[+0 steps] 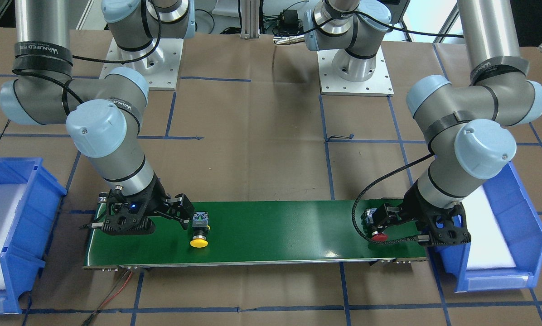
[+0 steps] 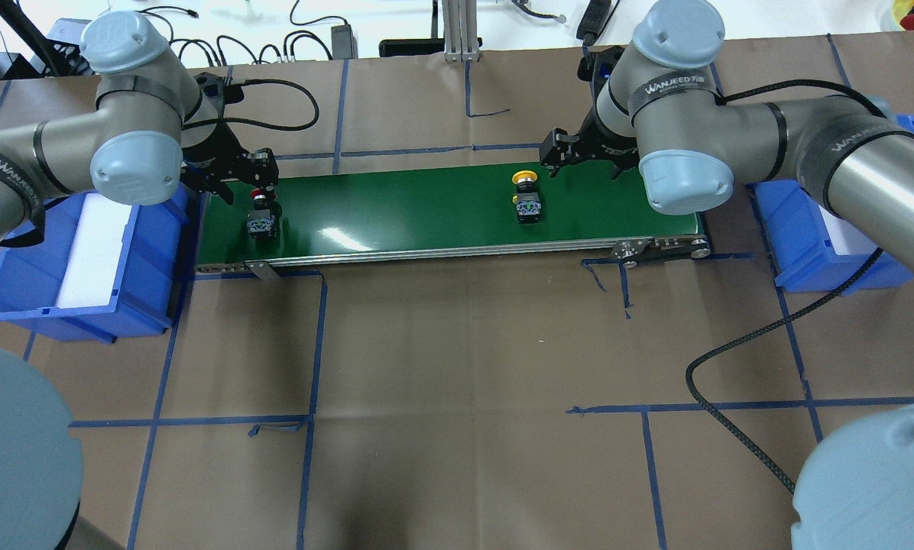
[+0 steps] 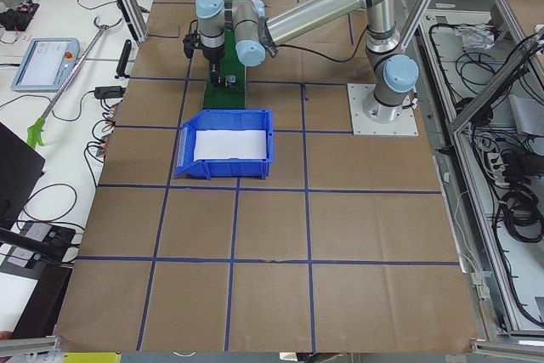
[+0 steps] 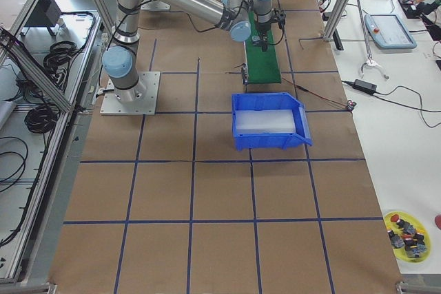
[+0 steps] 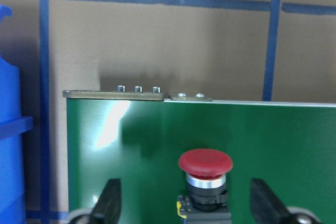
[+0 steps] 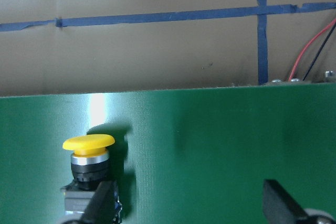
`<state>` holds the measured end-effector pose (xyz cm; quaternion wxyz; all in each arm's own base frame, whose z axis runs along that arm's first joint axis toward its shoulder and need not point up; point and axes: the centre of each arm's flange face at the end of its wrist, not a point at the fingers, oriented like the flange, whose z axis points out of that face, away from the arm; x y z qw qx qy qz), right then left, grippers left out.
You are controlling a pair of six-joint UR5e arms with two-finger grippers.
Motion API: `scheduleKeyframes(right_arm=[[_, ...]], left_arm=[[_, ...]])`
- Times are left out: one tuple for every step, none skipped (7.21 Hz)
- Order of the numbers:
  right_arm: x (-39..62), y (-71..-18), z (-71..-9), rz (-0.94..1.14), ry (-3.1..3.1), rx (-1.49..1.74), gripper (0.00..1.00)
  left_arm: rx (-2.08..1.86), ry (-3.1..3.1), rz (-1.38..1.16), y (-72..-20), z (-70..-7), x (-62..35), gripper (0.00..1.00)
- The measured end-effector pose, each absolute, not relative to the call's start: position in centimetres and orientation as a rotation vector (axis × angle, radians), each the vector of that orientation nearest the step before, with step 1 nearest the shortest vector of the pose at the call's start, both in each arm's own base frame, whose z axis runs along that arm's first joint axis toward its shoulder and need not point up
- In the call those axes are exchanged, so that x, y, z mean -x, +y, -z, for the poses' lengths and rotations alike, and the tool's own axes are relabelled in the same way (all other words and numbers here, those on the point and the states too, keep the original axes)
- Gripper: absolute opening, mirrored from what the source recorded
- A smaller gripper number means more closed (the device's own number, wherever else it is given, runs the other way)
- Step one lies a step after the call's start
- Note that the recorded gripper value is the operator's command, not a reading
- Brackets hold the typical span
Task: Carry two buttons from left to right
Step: 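Release the red button on the belt while the right gripper grasps the yellow button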
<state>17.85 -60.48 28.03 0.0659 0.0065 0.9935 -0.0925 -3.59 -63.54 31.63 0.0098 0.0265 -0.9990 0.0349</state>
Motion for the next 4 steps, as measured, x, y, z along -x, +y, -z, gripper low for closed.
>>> scheduleKeyframes(right_arm=[[-17.8, -60.4, -27.3, 0.260, 2.999, -0.021, 1.00], [-17.8, -60.4, -26.9, 0.249, 3.001, -0.021, 1.00], [-17.9, -60.4, -26.8, 0.246, 3.002, -0.021, 1.00], [-17.9, -60.4, -26.7, 0.243, 3.002, -0.022, 1.00]], left_arm=[[-0.084, -3.118, -0.092, -63.5, -34.3, 3.8, 1.00], [-0.086, -3.116, -0.068, -63.2, -37.0, 4.3, 1.00], [-0.096, -3.114, -0.041, -62.5, -39.6, 4.8, 1.00], [-0.106, -3.114, -0.020, -61.3, -41.9, 5.5, 1.00]])
